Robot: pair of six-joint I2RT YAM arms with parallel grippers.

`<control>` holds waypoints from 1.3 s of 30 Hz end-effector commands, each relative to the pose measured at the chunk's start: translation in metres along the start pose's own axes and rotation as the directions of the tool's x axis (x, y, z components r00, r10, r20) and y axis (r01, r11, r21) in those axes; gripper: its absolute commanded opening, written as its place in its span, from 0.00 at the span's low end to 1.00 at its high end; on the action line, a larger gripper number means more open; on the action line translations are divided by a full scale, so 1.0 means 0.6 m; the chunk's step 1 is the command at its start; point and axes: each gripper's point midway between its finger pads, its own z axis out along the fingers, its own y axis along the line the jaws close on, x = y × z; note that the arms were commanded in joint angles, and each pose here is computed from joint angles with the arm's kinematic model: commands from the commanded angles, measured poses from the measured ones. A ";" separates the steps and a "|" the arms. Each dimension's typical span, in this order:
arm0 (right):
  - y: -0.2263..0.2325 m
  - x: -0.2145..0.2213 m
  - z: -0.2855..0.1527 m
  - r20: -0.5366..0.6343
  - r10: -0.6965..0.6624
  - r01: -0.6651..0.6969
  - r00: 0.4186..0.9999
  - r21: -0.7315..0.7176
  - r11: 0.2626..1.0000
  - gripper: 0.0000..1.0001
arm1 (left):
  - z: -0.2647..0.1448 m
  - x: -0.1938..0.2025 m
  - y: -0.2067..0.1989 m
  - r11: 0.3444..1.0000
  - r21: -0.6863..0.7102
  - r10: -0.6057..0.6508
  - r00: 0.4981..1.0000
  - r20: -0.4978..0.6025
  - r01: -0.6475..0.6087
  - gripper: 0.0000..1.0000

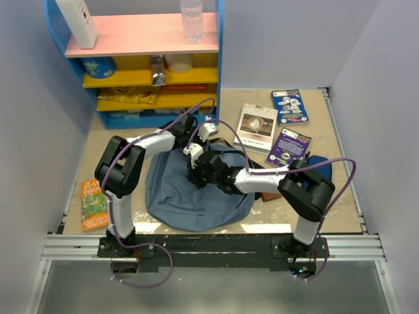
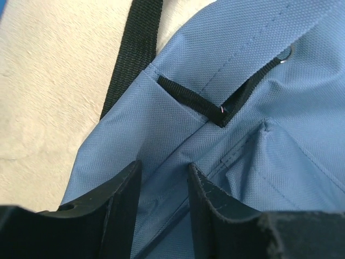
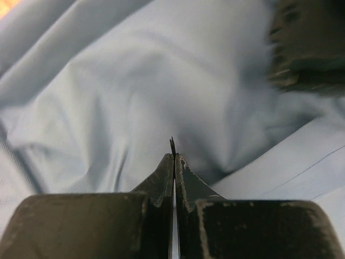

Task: Pack the student bag
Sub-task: Unzip the student bag at the center of the board.

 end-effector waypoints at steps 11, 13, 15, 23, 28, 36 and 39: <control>0.150 0.055 -0.046 -0.004 0.019 -0.019 1.000 -0.149 0.989 0.00 | 0.037 0.076 0.026 0.994 -0.114 -0.019 0.991 -0.134 0.003 0.32; 0.169 0.061 -0.052 -0.006 0.029 -0.030 1.000 -0.175 0.984 0.00 | 0.038 0.074 0.029 0.993 -0.120 -0.018 0.991 -0.131 0.002 0.33; 0.191 0.067 -0.058 -0.010 0.024 -0.026 1.000 -0.199 0.980 0.00 | 0.038 0.069 0.032 0.992 -0.125 -0.018 0.992 -0.126 0.002 0.33; 0.195 0.063 -0.072 -0.031 0.012 -0.017 0.999 -0.140 0.990 0.43 | 0.016 0.041 0.032 0.994 -0.113 -0.016 0.996 -0.086 0.006 0.36; 0.152 0.005 -0.104 0.045 0.004 -0.003 0.999 -0.010 1.000 0.57 | -0.026 0.022 0.038 0.995 -0.094 -0.039 0.999 -0.034 0.036 0.43; 0.041 -0.038 -0.109 0.088 0.107 -0.123 0.990 0.196 0.973 0.54 | -0.114 -0.007 0.055 0.992 -0.064 -0.103 0.992 0.069 0.108 0.48; 0.031 -0.052 -0.092 0.101 0.115 -0.137 0.988 0.247 0.959 0.53 | -0.146 -0.021 0.054 0.991 -0.075 -0.102 0.989 0.108 0.111 0.50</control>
